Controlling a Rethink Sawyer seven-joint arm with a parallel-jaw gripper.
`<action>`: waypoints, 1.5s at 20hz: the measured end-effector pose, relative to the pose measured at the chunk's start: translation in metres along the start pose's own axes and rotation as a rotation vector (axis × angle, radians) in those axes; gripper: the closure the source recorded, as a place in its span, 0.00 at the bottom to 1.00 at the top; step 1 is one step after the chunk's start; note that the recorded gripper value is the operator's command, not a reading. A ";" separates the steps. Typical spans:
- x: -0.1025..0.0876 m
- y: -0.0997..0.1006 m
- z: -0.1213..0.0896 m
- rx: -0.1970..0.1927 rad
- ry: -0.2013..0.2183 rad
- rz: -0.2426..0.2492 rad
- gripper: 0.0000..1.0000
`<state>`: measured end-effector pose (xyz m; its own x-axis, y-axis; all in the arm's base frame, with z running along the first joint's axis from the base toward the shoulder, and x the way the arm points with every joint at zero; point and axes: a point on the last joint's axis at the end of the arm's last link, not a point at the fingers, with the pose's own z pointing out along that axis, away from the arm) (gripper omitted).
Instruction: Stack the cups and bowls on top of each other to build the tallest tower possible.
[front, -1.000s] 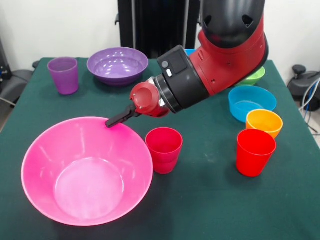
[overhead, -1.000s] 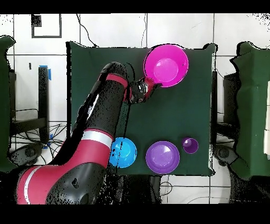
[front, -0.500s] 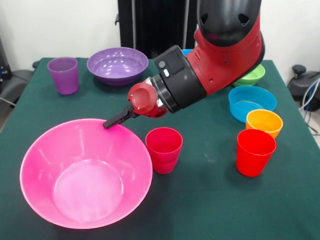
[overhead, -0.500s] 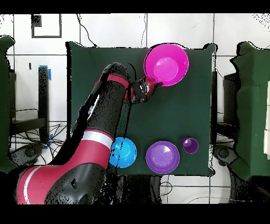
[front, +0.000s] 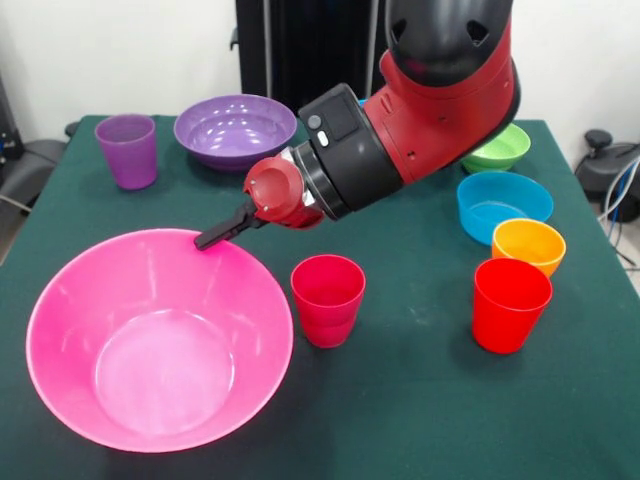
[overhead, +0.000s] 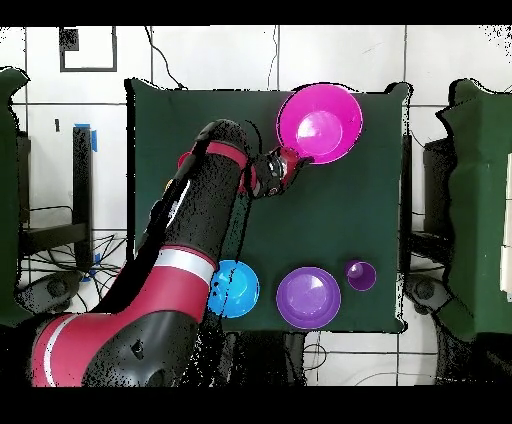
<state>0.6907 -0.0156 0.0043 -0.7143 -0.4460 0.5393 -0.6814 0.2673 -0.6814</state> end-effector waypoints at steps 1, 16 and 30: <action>0.001 0.000 0.000 0.000 0.002 -0.001 1.00; 0.019 0.011 0.007 0.009 0.003 -0.037 1.00; 0.018 0.013 -0.001 0.037 -0.005 -0.040 1.00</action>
<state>0.6687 -0.0195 0.0057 -0.6860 -0.4603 0.5635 -0.7026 0.2179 -0.6774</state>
